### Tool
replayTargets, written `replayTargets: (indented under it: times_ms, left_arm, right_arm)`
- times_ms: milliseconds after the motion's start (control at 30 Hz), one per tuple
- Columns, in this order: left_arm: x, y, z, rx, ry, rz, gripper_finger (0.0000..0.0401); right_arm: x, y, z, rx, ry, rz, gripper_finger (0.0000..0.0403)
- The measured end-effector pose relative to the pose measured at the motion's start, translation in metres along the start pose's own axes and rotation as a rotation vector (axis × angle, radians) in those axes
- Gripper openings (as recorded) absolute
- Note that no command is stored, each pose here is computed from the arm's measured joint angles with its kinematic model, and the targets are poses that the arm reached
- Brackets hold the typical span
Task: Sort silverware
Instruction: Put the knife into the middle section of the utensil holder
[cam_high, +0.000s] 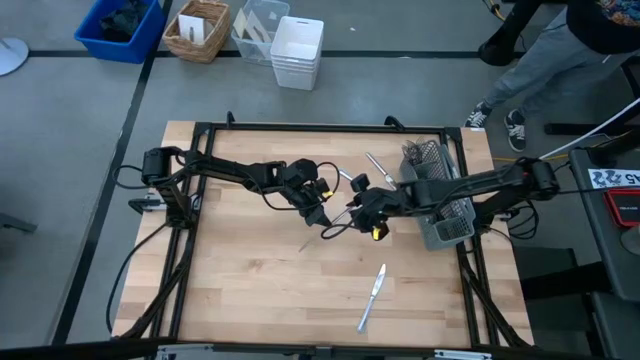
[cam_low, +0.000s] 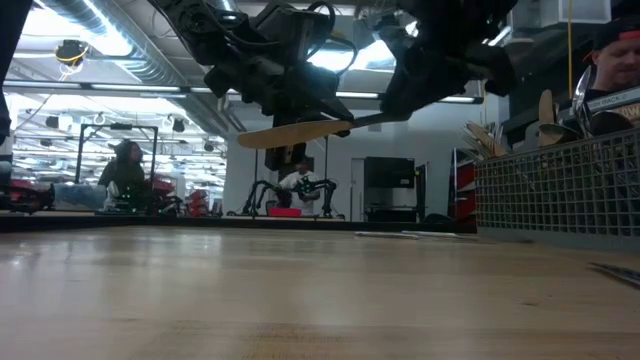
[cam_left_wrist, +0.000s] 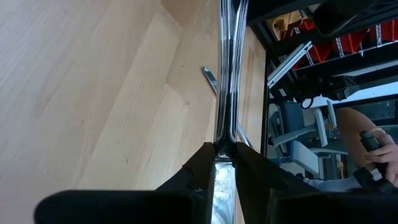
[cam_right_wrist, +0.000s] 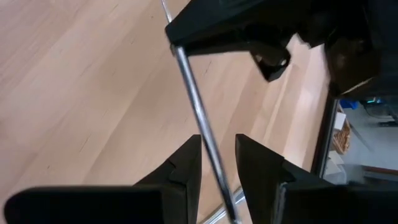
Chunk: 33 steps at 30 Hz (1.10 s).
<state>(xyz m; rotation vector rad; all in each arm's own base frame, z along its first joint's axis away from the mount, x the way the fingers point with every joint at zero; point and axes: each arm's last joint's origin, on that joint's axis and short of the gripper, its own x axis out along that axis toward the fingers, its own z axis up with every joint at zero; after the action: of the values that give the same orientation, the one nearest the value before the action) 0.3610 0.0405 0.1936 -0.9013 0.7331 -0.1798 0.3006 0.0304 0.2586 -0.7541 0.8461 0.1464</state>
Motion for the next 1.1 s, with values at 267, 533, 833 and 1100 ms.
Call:
replayTargets:
  times_ms: [267,533,833,1100]
  left_arm:
    - [0.0,0.0,0.0,-0.005,-0.001,-0.001,0.0044]
    - [0.0,0.0,0.0,0.001,0.0,0.0,0.0042]
    - [0.0,0.0,0.0,0.082,-0.007,0.004,0.007]
    - [0.0,-0.003,0.004,0.354,-0.044,-0.013,0.0107]
  right_arm:
    - [0.01,0.003,-0.001,-0.008,0.035,0.004,0.0102]
    - [0.013,0.004,-0.001,-0.012,0.05,0.005,0.0074]
    - [0.012,0.006,-0.004,-0.01,0.074,0.022,0.0023]
    - [0.007,0.009,-0.01,0.086,0.139,0.052,0.0022]
